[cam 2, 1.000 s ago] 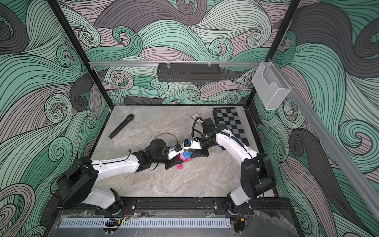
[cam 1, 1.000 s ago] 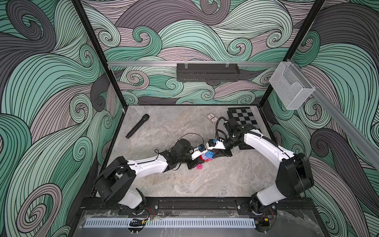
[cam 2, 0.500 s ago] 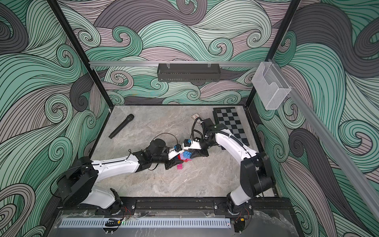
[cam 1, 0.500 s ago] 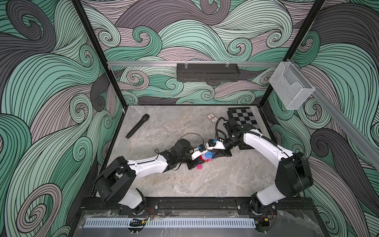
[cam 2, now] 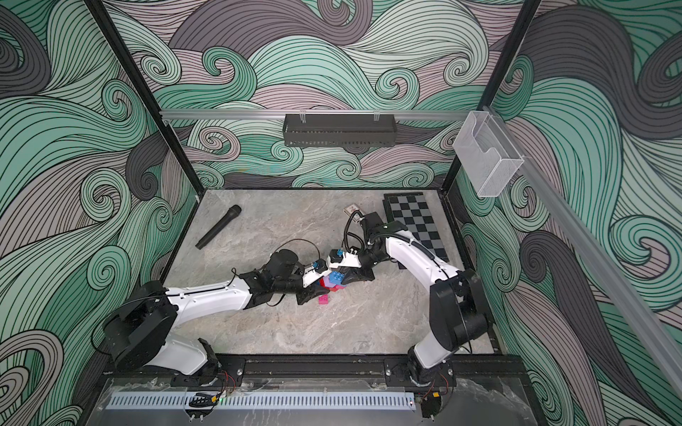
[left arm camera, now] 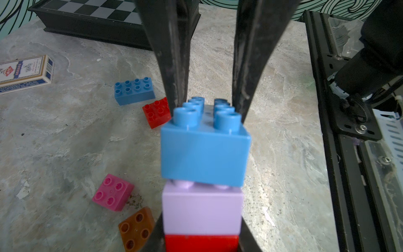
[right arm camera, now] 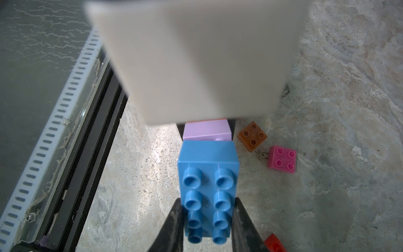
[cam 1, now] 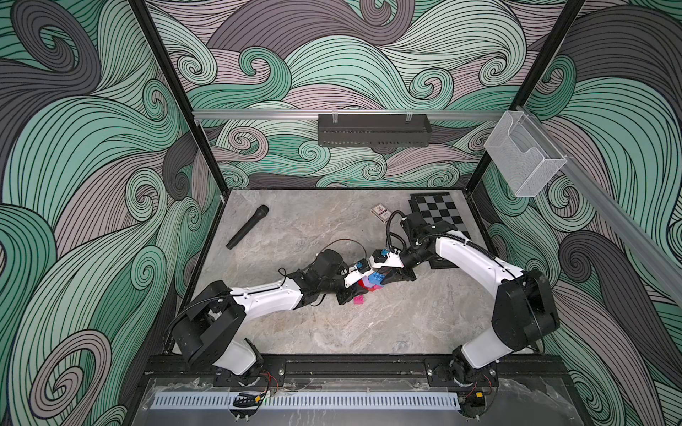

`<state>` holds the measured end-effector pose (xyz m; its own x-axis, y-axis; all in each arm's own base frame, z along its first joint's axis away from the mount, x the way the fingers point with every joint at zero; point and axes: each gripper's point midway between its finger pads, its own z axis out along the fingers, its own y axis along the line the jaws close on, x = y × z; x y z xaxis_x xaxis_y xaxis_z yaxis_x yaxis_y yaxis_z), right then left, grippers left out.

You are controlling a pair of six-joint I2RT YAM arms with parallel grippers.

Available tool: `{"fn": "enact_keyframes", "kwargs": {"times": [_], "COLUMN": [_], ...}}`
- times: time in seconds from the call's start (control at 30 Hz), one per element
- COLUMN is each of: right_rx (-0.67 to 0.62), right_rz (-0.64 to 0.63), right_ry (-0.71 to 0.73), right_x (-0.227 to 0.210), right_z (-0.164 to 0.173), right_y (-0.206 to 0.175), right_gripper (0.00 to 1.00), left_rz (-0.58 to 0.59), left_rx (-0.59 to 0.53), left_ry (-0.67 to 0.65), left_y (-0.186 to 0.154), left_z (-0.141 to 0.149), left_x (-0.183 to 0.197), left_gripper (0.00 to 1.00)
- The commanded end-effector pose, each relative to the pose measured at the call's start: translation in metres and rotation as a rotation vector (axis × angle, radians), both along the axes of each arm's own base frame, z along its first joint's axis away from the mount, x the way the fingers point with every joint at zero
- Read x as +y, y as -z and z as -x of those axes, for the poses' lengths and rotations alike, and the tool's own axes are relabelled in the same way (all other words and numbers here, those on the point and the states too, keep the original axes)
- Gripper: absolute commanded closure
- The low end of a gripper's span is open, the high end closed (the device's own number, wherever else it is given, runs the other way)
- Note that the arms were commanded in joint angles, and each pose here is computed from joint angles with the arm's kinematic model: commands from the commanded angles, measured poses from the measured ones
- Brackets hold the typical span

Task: Assemble the letter p with lego
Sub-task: Assemble the lego brick with the lego brick.

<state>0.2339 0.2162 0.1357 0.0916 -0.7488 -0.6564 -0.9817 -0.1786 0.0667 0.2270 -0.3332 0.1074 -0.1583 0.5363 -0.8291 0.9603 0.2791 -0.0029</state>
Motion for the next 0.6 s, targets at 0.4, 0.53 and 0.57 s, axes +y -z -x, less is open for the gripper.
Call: {"fn": "enact_keyframes", "kwargs": {"times": [0.4, 0.53, 0.57], "right_rx": [0.002, -0.012, -0.017], "right_rz": [-0.033, -0.036, -0.038], "right_ry": [-0.019, -0.015, -0.014], "right_x": [0.007, 0.0078, 0.0081], "right_z": [-0.0025, -0.0051, -0.0062], "right_y": [-0.0033, -0.0029, -0.0028], "right_gripper": [1.0, 1.0, 1.0], "left_rz": [0.039, 0.039, 0.041], "left_rx": [-0.028, -0.025, -0.025], "left_ry": [0.026, 0.027, 0.027], "left_y": [-0.0152, -0.0152, -0.0158], "left_z": [-0.0039, -0.0035, -0.0034], "left_x": [-0.008, -0.008, -0.0082], "left_gripper": [1.0, 1.0, 1.0]}}
